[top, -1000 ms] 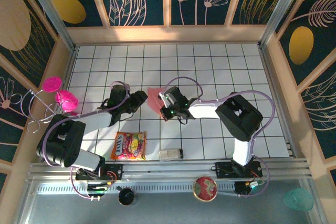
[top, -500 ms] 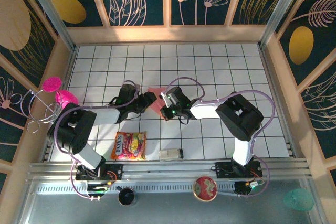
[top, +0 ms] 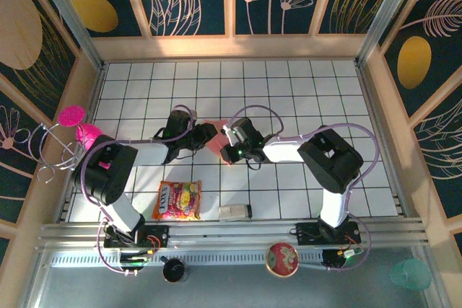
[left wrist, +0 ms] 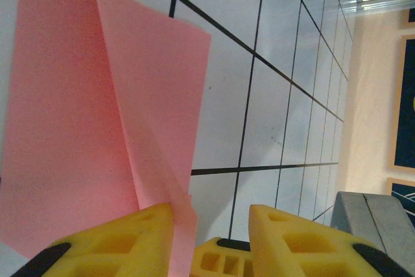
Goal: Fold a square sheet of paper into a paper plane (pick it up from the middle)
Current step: Fourth fold the wing at the center of the table.
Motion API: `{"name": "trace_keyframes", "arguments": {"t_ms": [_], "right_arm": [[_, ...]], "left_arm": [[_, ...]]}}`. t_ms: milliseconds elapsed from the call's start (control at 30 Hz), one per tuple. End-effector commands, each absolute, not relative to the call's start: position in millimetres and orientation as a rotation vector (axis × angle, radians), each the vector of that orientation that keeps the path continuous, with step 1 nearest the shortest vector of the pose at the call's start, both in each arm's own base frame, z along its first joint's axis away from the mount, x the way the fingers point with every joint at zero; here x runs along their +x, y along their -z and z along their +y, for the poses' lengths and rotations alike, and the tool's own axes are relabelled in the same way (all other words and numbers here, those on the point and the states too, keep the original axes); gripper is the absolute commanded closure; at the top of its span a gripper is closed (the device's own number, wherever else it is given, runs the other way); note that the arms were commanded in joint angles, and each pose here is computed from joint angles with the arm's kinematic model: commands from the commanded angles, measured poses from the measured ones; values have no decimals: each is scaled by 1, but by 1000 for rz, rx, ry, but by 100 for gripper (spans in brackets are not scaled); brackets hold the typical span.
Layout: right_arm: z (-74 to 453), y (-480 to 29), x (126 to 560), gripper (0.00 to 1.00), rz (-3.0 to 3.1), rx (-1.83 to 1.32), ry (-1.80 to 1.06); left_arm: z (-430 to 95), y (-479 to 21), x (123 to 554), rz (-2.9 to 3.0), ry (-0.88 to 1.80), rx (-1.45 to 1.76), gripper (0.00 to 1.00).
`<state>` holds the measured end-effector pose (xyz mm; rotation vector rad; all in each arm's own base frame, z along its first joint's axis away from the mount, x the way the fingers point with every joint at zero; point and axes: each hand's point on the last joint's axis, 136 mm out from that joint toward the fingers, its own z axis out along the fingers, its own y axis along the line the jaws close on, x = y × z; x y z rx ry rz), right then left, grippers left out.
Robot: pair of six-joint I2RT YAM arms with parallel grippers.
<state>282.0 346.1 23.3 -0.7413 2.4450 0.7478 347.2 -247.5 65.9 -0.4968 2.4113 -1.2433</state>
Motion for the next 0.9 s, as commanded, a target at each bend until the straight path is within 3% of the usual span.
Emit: {"name": "trace_keyframes", "arguments": {"t_ms": [0, 133, 633, 867], "right_arm": [[346, -41, 286, 83, 2424, -701, -793], [345, -41, 286, 83, 2427, -700, -785], [335, -31, 282, 86, 2414, -768, -717], [329, -29, 281, 84, 2398, -812, -665]], "left_arm": [[-254, -68, 348, 2428, 1252, -454, 67], [-254, -64, 347, 2464, 1224, -448, 68], [-243, -34, 355, 2637, 1004, -544, 52], [-247, -35, 362, 2658, 992, -547, 59]]}}
